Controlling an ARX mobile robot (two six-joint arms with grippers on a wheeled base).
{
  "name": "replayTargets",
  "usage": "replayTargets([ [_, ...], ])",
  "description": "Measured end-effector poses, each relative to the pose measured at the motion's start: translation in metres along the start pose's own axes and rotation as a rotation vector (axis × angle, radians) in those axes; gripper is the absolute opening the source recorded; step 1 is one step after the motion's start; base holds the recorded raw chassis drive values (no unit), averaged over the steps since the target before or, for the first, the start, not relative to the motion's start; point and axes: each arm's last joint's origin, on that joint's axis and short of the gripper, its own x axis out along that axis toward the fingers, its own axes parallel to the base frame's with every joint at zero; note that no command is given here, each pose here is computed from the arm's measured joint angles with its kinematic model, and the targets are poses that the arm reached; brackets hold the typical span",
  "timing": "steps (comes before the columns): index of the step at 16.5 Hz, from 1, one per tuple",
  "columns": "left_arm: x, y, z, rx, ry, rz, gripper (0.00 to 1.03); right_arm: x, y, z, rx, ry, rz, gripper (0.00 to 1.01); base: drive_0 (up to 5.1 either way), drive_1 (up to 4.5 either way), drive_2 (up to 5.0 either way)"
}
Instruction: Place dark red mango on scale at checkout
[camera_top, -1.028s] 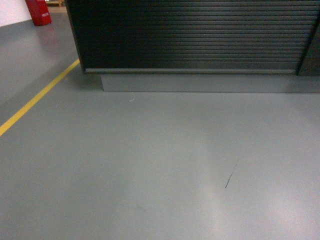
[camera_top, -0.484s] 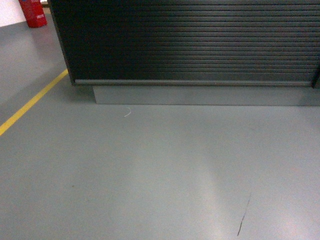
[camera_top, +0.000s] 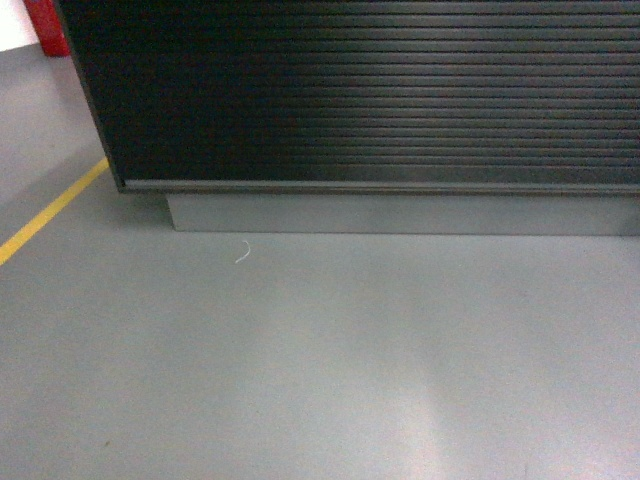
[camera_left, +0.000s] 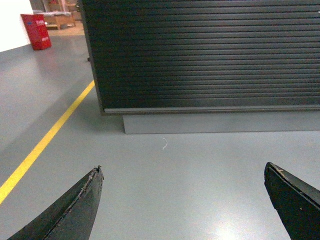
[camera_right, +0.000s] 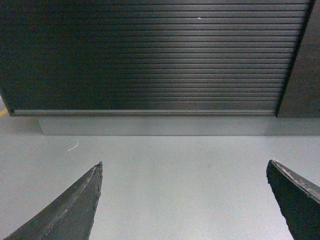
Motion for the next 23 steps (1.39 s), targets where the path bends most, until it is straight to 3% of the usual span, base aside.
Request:
replayTargets([
  [23, 0.0000, 0.0000, 0.0001, 0.000, -0.002, 0.001, 0.98, 0.0000, 0.0000, 0.0004, 0.000, -0.004, -0.001, 0.98, 0.0, 4.32, -4.3],
])
